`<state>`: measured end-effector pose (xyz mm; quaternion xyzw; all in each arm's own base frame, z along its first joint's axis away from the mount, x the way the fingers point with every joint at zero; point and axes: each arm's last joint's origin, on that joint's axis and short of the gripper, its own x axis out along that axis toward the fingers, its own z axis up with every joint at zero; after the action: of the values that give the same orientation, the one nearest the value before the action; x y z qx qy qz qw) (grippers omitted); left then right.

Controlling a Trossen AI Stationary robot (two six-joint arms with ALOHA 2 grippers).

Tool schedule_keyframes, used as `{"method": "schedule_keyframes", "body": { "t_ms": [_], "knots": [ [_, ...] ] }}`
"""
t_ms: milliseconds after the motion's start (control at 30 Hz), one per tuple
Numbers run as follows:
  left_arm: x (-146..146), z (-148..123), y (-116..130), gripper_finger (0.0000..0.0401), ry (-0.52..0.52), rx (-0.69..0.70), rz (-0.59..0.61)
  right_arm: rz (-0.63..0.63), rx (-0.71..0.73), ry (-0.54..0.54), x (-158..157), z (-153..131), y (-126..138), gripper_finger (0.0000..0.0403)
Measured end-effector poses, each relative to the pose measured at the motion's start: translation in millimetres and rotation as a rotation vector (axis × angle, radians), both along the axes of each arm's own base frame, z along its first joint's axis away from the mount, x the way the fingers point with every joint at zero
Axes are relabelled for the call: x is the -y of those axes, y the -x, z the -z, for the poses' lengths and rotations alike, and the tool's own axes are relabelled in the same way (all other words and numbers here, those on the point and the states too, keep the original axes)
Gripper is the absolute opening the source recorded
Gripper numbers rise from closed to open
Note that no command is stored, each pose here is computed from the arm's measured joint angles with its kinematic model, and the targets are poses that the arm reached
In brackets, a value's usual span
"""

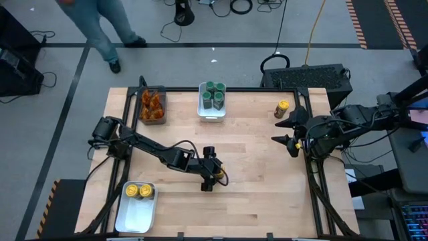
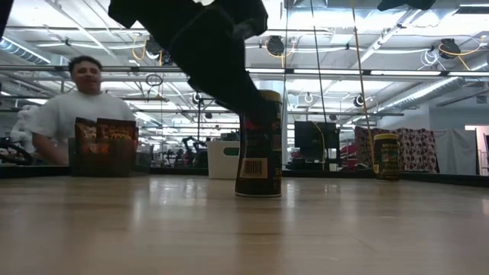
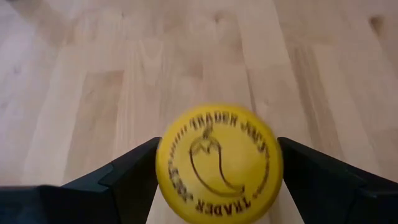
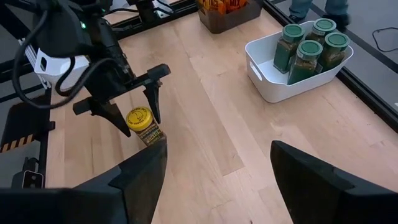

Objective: Sort spices by type
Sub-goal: Put the bottom yellow seasoning bottle into the bottom white bin

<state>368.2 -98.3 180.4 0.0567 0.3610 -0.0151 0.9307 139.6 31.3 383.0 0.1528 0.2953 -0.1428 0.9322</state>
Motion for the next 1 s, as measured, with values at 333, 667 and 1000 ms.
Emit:
{"method": "schedule_keyframes", "body": {
  "t_ms": [333, 667, 1000],
  "knots": [
    [0.0, -0.1, 0.1, 0.0315, 0.001, 0.001, 0.001, -0.006, -0.002, 0.009, 0.0, 0.0, 0.0, 0.0267],
    [0.0, -0.1, 0.1, 0.0268, 0.001, 0.000, 0.001, -0.010, -0.003, 0.015, 0.0, 0.0, 0.0, 0.0267],
    [1.0, -7.8, -0.9, 0.0243, 0.032, 0.045, 0.019, -0.010, -0.003, 0.014, 0.0, 0.0, 0.0, 0.0267]
  ]
}}
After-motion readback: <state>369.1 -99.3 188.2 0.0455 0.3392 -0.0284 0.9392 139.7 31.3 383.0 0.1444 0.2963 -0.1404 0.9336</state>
